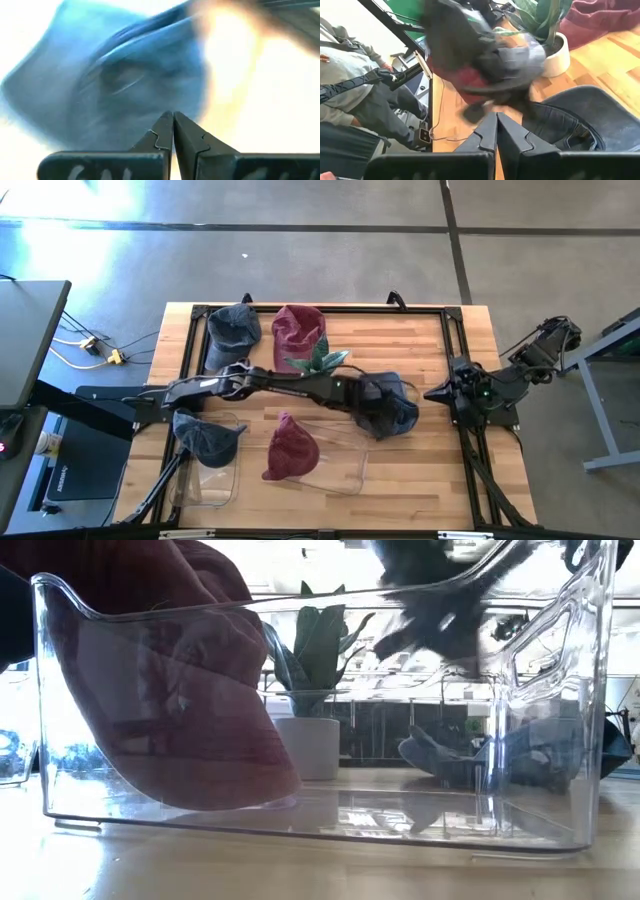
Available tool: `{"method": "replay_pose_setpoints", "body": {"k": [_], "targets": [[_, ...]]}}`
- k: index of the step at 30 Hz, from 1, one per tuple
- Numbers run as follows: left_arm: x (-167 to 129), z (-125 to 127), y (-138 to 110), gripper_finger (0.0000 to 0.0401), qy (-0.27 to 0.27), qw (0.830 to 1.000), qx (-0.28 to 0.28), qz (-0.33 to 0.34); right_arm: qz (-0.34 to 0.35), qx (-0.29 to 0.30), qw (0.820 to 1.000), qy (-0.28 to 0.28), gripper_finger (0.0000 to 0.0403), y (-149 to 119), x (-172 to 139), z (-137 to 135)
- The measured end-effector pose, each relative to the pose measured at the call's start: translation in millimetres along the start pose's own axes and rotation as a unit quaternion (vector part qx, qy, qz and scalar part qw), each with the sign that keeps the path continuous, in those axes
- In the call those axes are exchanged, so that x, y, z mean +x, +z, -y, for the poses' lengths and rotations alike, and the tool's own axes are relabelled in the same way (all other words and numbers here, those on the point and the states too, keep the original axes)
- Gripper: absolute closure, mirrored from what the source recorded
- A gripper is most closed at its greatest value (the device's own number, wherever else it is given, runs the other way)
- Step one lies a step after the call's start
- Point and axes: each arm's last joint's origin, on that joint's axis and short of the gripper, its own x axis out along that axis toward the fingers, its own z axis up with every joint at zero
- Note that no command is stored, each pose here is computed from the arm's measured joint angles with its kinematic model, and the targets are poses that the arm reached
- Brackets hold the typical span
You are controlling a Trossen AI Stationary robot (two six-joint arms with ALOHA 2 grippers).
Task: Pick & Place hat
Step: Put the right blue cap into the left transparent bin
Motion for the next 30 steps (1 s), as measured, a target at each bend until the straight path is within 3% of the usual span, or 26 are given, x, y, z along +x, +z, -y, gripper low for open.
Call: {"method": "replay_pose_setpoints", "body": {"k": [3, 6, 9, 11, 15, 19, 26, 30], "targets": [[-1.6, 24.0, -3.0, 0.0391, -0.056, 0.992, 0.105, 0.042, 0.005, -0.009, 1.0, 0.001, 0.04, 0.7, 0.1, -0.6], [-4.8, 43.2, -4.9, 0.0382, -0.084, 0.971, 0.206, 0.093, 0.006, -0.011, 1.0, 0.0, 0.0401, 0.7, 0.1, -0.6], [4.1, 50.1, -8.2, 0.035, -0.096, 0.95, 0.275, 0.116, 0.005, -0.008, 1.0, 0.002, 0.0399, 0.6, 0.1, -0.7], [14.0, 49.1, -17.0, 0.0316, -0.088, 0.943, 0.305, 0.096, 0.004, -0.008, 1.0, 0.002, 0.04, 0.6, 0.1, -0.7], [22.0, 47.9, -16.6, 0.0241, -0.077, 0.932, 0.338, 0.108, 0.007, -0.006, 1.0, 0.0, 0.0401, 0.8, 0.1, -0.6], [33.9, 42.2, -27.6, 0.0191, -0.037, 0.924, 0.374, 0.075, 0.012, 0.004, 1.0, -0.004, 0.0399, 1.0, 0.2, -0.3], [46.1, 40.6, -30.6, 0.0178, -0.02, 0.901, 0.425, 0.082, 0.023, 0.014, 1.0, -0.013, 0.0399, 1.6, 0.2, 0.3], [47.5, 39.9, -31.4, 0.0178, -0.006, 0.901, 0.425, 0.082, 0.028, 0.02, 0.999, -0.018, 0.0401, 1.9, 0.2, 0.6]]}}
